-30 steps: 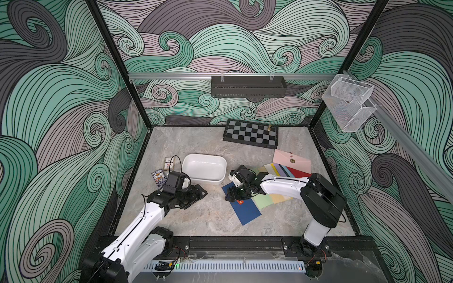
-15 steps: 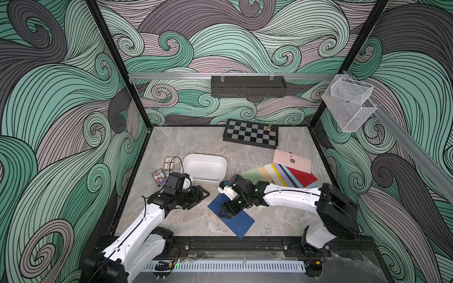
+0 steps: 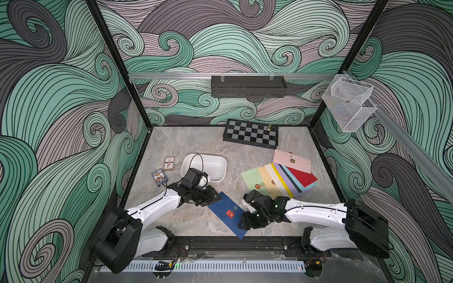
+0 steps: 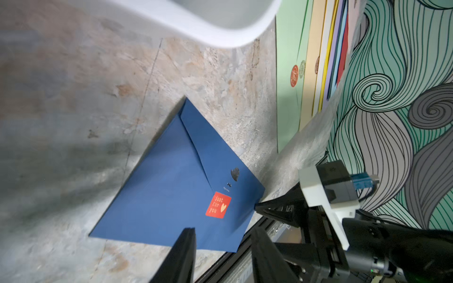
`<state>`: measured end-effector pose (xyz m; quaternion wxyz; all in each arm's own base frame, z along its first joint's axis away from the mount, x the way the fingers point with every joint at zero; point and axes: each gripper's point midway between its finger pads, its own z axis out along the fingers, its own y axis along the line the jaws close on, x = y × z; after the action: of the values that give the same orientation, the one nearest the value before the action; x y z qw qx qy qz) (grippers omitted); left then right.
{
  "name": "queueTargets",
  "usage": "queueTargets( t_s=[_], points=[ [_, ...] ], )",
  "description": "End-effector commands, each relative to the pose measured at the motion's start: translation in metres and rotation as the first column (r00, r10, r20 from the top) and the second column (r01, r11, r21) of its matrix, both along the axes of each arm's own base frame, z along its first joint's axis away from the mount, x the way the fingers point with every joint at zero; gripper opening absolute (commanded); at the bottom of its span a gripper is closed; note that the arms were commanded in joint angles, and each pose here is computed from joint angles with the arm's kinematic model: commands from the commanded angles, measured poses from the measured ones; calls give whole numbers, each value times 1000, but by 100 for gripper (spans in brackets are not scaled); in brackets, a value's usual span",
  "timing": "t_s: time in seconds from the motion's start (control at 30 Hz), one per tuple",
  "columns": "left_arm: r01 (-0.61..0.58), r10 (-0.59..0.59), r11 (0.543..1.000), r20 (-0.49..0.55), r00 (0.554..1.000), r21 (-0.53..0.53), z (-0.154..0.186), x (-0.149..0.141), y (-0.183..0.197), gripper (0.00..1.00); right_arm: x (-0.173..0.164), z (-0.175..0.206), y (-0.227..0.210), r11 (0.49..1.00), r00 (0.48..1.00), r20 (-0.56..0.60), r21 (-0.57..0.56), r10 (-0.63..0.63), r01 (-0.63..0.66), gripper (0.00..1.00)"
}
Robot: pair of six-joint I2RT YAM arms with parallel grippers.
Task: Put the sealed envelopes into the storage box
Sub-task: Pick up the envelope from the center of the board.
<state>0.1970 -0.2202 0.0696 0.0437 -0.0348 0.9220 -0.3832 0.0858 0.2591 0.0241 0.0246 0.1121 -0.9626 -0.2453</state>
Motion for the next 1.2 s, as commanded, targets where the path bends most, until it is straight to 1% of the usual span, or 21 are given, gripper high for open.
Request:
queueTargets(
  t_s=[0.0,0.1,0.13,0.2,0.23,0.37,0.43,0.53,0.63,0.7,0.73,0.77,0.9,1.0,1.07,1.17],
  points=[
    [25,-25,1000,24,999,14,-3,9,-6,41,6,-2,4,1000,1000,-3,-16,-17,17,64],
    [11,-10,998,-11,1000,60,-17,2,3,40,24,-10,-3,997,998,-9,-44,-58,58,63],
    [8,-6,997,-22,1000,80,-20,-2,7,40,32,-13,-6,996,997,-16,-46,-78,77,63],
    [2,3,993,-36,999,117,-25,-10,16,40,53,-15,-11,993,995,7,-53,-101,101,63],
    [-4,9,991,-39,999,132,-27,-14,21,40,60,-16,-16,991,994,-3,-77,-113,112,62],
    [-18,27,990,-59,998,140,-32,-33,32,42,98,-11,-13,992,993,7,-54,-115,116,62],
    [-27,37,989,-68,997,144,-33,-39,36,42,107,0,-2,996,996,3,-10,-88,88,61],
    [-68,75,987,-42,996,149,-27,-38,41,44,108,25,11,999,999,34,35,-18,16,61],
    [-84,88,991,-35,996,102,-16,-35,35,44,119,52,21,994,990,132,91,47,-59,63],
    [-84,88,995,-64,994,58,-15,-35,27,44,130,58,28,989,977,190,91,101,-120,65],
    [-83,86,996,-84,993,33,-17,-35,22,44,134,54,32,983,968,207,82,143,-163,66],
    [-83,85,996,-101,991,23,-20,-36,18,44,141,47,33,982,963,213,50,167,-181,66],
    [-91,97,994,-118,988,55,-32,-36,17,44,160,23,38,980,957,214,-23,197,-196,65],
    [-104,112,992,-121,986,70,-37,-35,17,44,168,9,37,976,952,213,-67,218,-208,65],
    [-98,107,992,-131,986,76,-41,-35,15,44,164,1,33,974,954,196,-83,225,-212,65],
    [-96,108,991,-138,985,91,-48,-35,13,44,144,-11,34,974,967,113,-47,227,-223,65]
  ],
)
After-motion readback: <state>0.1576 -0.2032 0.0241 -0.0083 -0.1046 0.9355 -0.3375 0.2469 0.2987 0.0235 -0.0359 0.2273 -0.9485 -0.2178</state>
